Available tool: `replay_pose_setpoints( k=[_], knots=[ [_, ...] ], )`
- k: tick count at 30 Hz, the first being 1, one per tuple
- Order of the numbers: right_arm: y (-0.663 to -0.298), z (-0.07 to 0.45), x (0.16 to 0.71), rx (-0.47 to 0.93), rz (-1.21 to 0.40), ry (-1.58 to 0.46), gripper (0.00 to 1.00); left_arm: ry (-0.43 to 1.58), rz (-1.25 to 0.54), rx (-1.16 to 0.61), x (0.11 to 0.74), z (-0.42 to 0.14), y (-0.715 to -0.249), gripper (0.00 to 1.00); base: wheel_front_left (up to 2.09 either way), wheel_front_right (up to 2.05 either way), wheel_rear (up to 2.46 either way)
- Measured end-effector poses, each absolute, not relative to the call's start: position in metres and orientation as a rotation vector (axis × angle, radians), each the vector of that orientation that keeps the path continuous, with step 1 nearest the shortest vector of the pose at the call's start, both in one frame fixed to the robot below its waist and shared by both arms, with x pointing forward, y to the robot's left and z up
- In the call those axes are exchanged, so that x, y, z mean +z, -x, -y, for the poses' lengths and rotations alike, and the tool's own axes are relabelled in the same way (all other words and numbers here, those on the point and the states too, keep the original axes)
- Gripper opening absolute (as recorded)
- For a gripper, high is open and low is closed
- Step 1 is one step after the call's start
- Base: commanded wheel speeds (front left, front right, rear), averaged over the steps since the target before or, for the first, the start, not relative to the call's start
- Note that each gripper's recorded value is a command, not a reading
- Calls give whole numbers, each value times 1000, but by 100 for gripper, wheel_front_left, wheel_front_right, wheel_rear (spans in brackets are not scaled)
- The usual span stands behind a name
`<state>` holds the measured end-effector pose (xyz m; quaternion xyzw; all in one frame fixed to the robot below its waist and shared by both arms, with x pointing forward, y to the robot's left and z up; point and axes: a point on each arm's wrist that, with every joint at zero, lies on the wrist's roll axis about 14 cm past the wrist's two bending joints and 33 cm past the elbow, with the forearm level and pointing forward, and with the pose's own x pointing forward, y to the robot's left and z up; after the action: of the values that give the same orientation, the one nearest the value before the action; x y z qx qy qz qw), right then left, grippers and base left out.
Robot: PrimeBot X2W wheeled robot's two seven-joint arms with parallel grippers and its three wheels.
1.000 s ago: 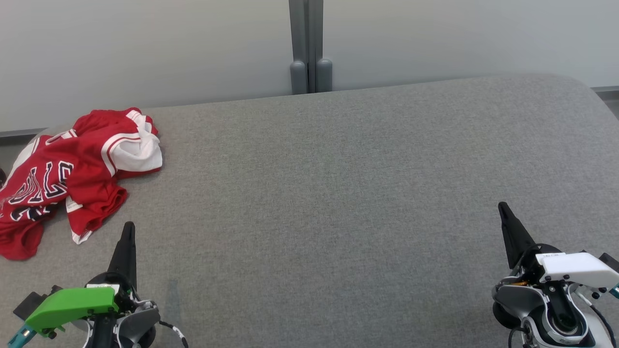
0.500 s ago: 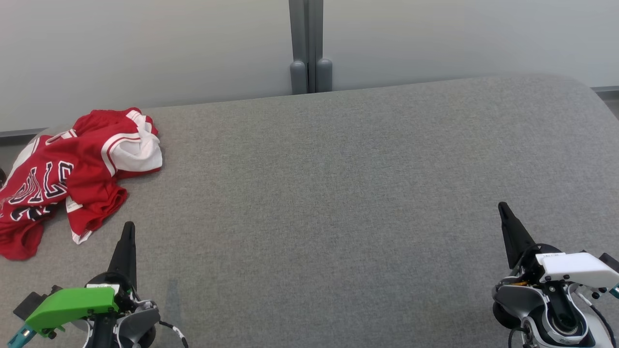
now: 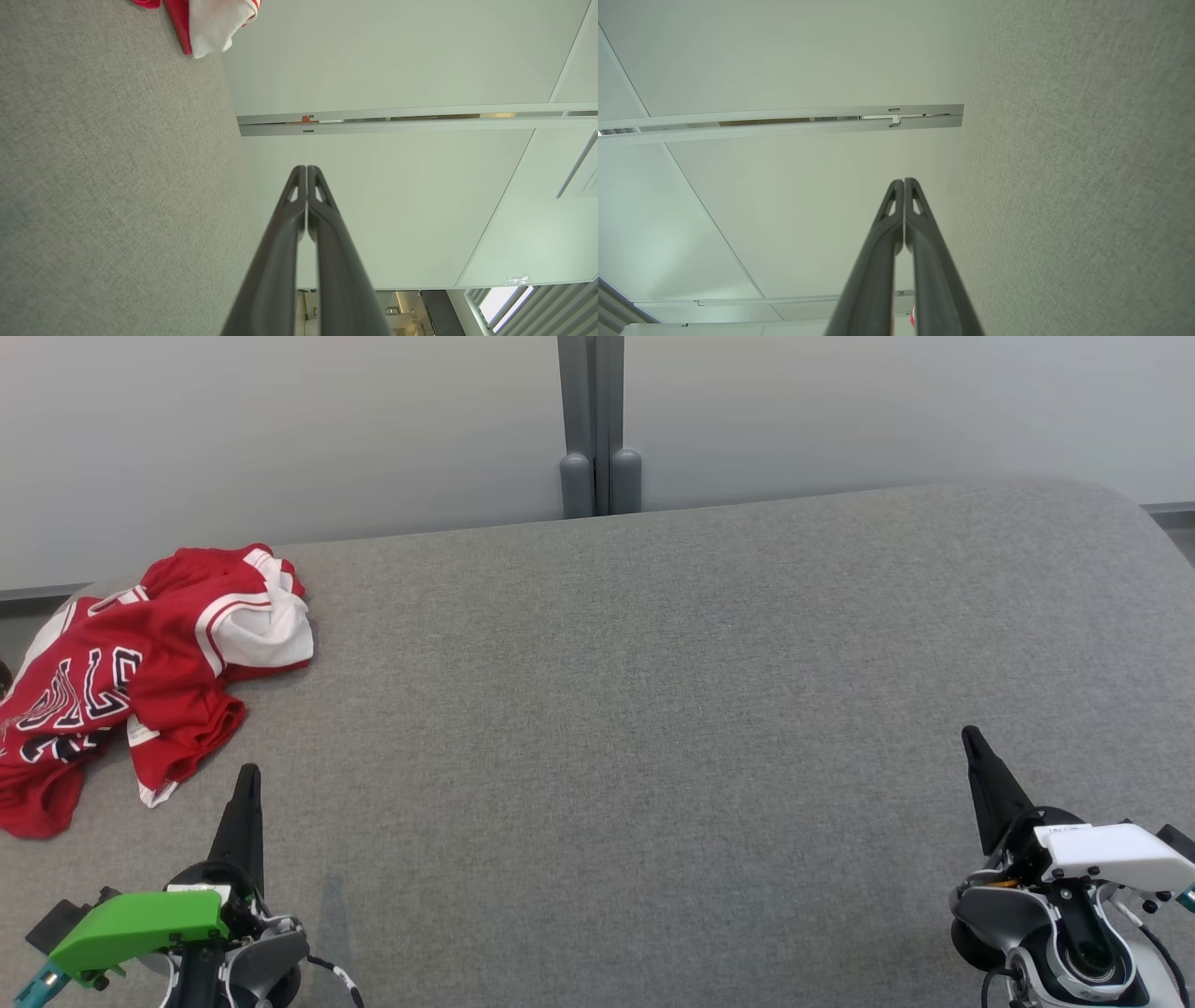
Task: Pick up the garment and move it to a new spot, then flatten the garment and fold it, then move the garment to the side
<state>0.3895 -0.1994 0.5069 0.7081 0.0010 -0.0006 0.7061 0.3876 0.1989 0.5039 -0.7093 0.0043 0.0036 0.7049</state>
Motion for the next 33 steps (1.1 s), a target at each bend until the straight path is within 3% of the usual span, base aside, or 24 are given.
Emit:
replay_pose_setpoints(
  k=[33],
  knots=[
    [-390, 199, 507, -1, -2, -1574, 0, 1577, -9, 8, 504, -199, -388, 0, 0, 0, 0]
  ],
)
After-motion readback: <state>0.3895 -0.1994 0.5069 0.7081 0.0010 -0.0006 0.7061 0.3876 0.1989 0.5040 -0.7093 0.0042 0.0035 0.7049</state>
